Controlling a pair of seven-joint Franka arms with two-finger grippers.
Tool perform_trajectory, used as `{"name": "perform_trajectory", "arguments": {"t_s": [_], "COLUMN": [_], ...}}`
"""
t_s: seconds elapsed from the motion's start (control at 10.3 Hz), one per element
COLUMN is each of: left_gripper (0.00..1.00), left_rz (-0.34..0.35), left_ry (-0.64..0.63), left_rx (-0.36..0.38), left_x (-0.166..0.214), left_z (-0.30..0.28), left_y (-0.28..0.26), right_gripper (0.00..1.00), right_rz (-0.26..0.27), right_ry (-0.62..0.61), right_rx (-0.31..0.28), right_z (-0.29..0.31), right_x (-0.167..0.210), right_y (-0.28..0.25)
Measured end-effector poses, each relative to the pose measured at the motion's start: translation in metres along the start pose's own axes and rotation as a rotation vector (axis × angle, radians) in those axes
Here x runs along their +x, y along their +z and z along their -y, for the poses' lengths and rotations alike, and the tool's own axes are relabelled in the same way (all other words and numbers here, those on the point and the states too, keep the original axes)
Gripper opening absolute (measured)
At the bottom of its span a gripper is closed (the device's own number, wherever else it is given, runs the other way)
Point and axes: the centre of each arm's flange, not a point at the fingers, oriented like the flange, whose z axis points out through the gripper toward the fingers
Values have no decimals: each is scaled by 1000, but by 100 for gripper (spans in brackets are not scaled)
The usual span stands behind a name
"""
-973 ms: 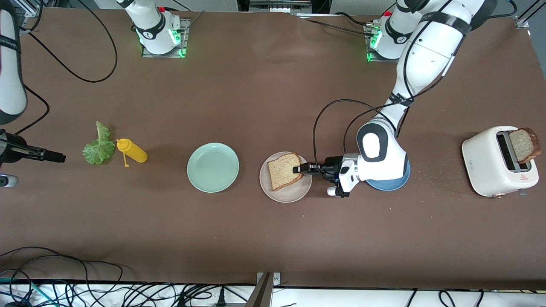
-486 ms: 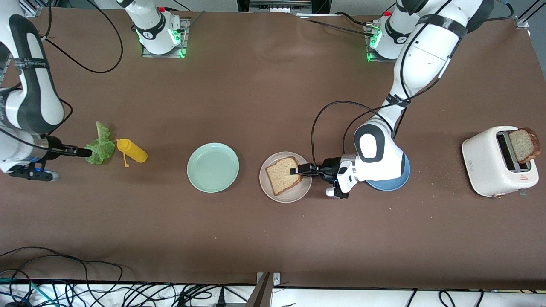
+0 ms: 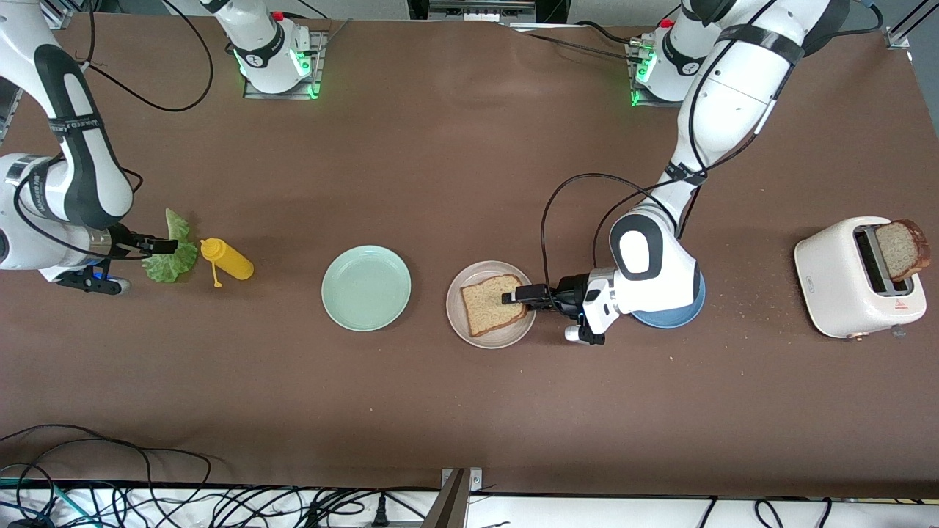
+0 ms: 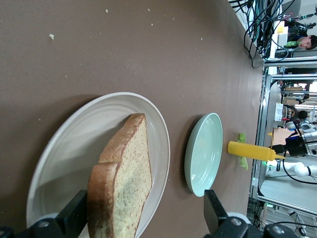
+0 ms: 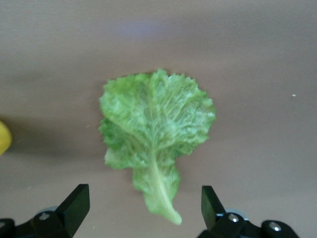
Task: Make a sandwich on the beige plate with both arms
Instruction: 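Release the bread with the left gripper while the right gripper reaches the lettuce, then grasp the lettuce with the right gripper while the left gripper withdraws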
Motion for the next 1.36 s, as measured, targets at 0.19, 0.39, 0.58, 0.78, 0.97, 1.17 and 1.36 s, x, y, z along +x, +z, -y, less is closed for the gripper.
{"name": "perform_trajectory", "arguments": {"t_s": [0.19,0.39,0.58,0.78,0.97,1.17,1.36], "left_gripper": [100,100,100,100,100,100,100], "left_rz": [-7,4,3,22,58,88,131], "left_ry": [6,18,9,8,-2,-28,-36], "left_rx": [13,78,132,191,319,438,522], "left_x": [4,11,17,20,24,29,32], "left_z": [3,1,-10,-17,-17,-3,14], "left_y": [-5,-16,-30,-43,-72,-105,-142], "right_gripper": [100,100,69,42,11,1,1], "right_rz": [9,20,21,21,21,22,24], "right_ry": [-5,-8,-8,-8,-8,-8,-9], "right_rx": [9,13,14,14,14,14,14], "right_z": [2,4,4,4,4,4,5], "right_x": [7,10,10,10,10,10,10], "right_y": [22,33,34,34,34,35,36]}}
